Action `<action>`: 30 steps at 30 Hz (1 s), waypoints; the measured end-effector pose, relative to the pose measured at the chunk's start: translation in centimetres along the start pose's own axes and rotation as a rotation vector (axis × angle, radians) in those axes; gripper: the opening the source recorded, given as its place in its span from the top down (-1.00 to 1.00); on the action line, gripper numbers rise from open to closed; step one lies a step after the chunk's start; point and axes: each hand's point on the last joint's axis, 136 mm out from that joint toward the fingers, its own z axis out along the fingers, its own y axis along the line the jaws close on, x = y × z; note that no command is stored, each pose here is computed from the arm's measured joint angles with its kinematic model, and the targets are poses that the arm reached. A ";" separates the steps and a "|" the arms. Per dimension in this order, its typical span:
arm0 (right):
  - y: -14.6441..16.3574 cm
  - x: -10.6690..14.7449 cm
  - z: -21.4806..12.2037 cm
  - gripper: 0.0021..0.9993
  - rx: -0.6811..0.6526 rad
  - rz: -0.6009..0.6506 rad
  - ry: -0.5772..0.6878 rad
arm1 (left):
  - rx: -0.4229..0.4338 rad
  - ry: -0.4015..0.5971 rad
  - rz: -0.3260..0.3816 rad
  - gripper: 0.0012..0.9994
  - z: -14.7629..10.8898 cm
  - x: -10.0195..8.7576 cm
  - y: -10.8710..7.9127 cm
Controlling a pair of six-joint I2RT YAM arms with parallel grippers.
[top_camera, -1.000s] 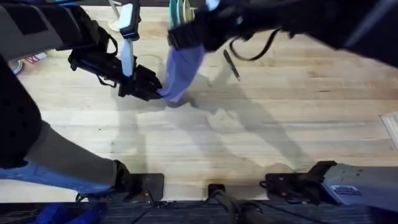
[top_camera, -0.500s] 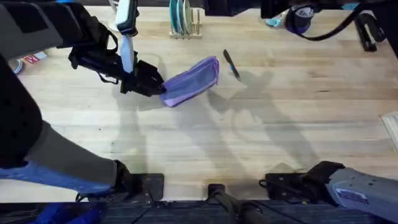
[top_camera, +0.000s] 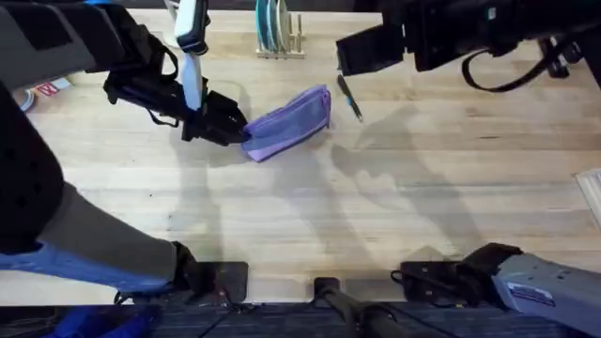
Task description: Unzip the bag, pick up the pens from the table one at a time and place them inside, then zip the bag closed.
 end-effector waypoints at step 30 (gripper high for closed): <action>-3.0 7.7 2.6 -0.99 -0.008 0.061 0.006 | 0.000 0.000 0.000 0.92 0.0 0.0 0.0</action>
